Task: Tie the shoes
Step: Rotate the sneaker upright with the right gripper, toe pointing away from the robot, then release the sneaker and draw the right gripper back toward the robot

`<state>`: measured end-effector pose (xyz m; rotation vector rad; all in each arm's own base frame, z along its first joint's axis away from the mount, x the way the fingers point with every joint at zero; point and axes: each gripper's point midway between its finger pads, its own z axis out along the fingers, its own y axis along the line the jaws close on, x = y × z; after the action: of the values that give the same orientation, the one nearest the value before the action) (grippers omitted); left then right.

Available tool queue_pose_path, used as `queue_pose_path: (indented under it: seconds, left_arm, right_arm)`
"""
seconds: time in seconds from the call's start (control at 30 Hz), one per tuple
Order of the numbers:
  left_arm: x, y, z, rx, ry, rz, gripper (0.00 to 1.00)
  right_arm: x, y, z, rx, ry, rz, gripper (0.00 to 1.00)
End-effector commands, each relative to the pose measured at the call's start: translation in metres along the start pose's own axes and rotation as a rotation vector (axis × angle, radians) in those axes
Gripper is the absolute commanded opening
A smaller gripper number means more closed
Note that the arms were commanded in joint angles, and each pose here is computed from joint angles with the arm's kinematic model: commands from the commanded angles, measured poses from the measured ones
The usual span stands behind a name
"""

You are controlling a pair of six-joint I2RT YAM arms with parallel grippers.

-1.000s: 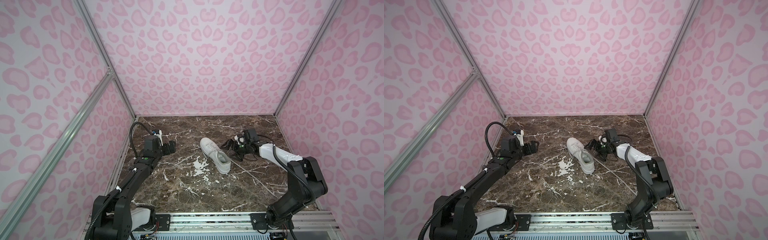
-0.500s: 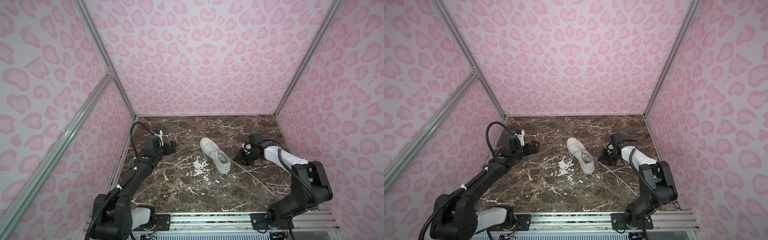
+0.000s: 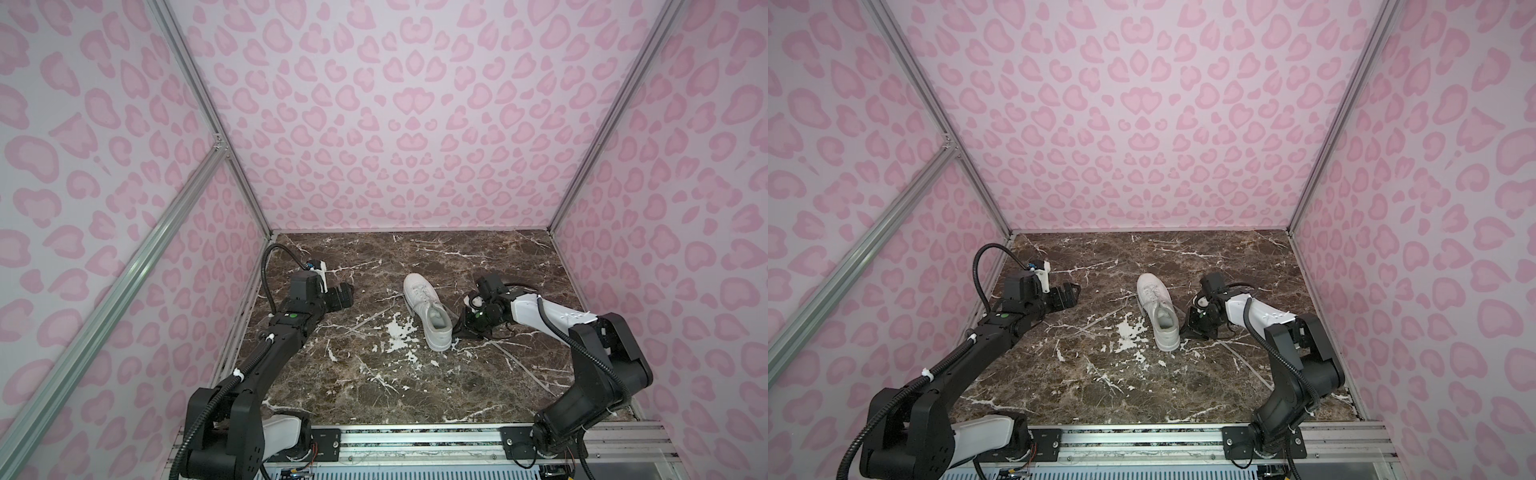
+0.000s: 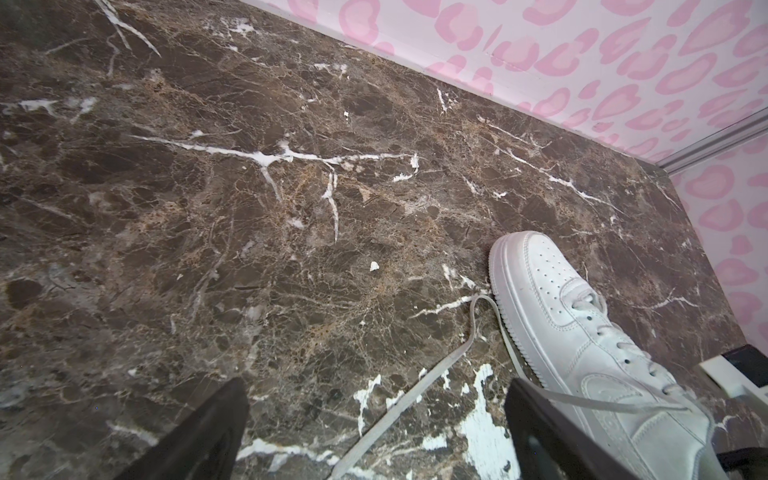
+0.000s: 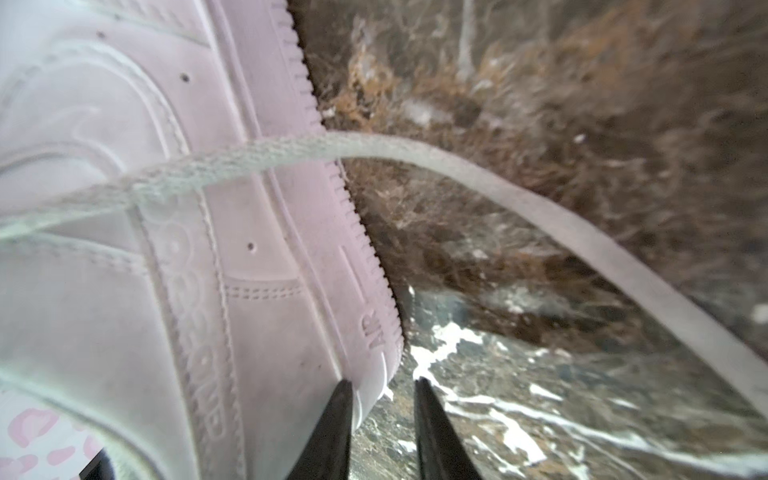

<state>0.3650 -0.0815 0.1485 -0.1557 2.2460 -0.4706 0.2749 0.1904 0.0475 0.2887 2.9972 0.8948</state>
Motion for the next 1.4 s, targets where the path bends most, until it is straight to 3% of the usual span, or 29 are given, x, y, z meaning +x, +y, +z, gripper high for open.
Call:
queue_pose_path:
  seconds: [0.0, 0.43, 0.6, 0.77, 0.9, 1.07, 1.27, 1.37]
  left_arm:
    - [-0.006, -0.003, 0.0, 0.008, -0.009, 0.002, 0.98]
    - [-0.002, -0.003, 0.003, 0.015, 0.008, -0.003, 0.98]
    - [-0.002, -0.004, 0.003, 0.016, 0.014, -0.008, 0.99]
    - [0.005, -0.001, 0.006, 0.005, 0.04, -0.025, 1.0]
    - [0.014, 0.001, 0.009, -0.01, 0.066, -0.037, 0.99]
    - [0.026, -0.001, 0.015, -0.045, 0.115, -0.014, 0.97]
    - [0.038, -0.011, 0.023, -0.041, 0.161, 0.01, 0.96]
    - [0.044, -0.012, 0.028, -0.046, 0.19, 0.013, 0.95]
  right_arm:
    - [0.003, 0.009, 0.006, -0.035, 0.009, 0.002, 0.29]
    - [0.012, 0.031, 0.023, -0.062, 0.058, -0.038, 0.29]
    - [0.005, 0.026, 0.007, -0.039, 0.01, -0.025, 0.29]
    - [0.0, -0.019, -0.027, 0.125, -0.064, 0.055, 0.29]
    - [0.002, -0.065, -0.053, 0.279, -0.114, 0.149, 0.37]
    - [0.012, -0.097, -0.072, 0.3, -0.197, 0.325, 0.46]
    - [0.025, -0.125, -0.076, 0.339, -0.272, 0.473, 0.46]
    - [0.026, -0.142, -0.08, 0.43, -0.277, 0.486, 0.45]
